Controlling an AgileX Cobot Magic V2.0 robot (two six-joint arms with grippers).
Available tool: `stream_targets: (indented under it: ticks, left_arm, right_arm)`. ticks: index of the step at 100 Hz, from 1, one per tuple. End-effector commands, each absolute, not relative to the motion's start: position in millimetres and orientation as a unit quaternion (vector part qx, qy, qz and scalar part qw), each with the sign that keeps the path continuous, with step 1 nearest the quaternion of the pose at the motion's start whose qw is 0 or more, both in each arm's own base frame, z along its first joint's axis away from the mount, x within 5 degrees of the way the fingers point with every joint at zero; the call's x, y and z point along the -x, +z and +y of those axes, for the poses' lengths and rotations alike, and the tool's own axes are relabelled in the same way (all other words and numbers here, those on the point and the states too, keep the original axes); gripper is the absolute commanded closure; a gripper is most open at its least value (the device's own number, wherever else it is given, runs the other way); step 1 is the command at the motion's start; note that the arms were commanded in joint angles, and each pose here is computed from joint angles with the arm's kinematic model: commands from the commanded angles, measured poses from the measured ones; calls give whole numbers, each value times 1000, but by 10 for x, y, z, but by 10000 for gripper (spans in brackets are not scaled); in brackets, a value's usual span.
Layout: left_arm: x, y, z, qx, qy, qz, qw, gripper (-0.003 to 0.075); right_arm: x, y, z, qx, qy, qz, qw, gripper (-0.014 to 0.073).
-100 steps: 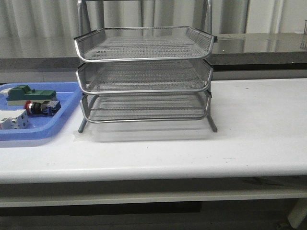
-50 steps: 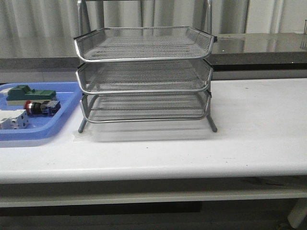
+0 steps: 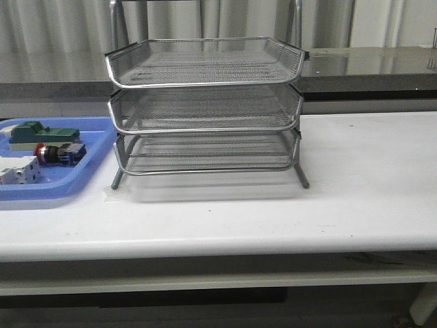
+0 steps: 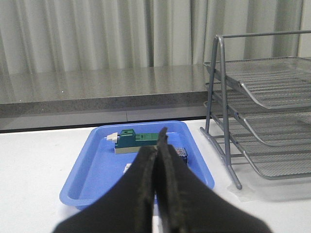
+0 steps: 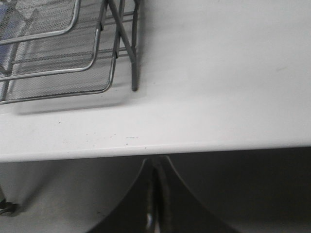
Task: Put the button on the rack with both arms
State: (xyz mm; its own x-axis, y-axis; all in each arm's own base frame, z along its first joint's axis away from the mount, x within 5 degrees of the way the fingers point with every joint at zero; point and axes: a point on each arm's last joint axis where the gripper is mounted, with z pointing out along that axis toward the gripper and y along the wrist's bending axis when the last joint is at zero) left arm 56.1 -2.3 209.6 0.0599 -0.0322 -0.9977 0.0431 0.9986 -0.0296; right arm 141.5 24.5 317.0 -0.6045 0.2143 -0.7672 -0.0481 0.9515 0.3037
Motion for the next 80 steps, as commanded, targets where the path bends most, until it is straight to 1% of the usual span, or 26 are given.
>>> stream_targets:
  ticks: [1,11,18,25,37,44,48,62,80]
  left_arm:
    - [-545,2069,-28,-2,-35,659,751,741]
    - [-545,2069,-28,-2,-35,659,751,741]
    - [-545,2069,-28,-2,-35,659,751,741]
    - [-545,2069,-28,-2,-35,659,751,741]
    - [-545,2069,-28,-2,-35,659,751,741]
    - [-545,2069,-28,-2,-35,659,751,741]
    - [-545,2069,-28,-2,-35,659,751,741]
    - [-545,2069,-28,-2,-35,659,751,741]
    - [-545,2069,-28,-2,-35,659,751,741]
  right_arm:
    - [-1556,3278,273,-76,184,864,463,660]
    - [-1654,3206,297,-89,197,872,439,650]
    - [-1707,3170,310,-98,206,874,428,596]
    - [-1745,3149,324,-108,217,874,421,495]
    - [-1795,3144,353,-133,247,865,415,265]
    - [-1834,3153,359,-150,262,856,420,185]
    - [-1861,3157,358,-159,268,850,425,173]
    - [-1994,3131,394,-172,285,837,435,181]
    - [-2221,2987,573,-175,319,834,415,181]
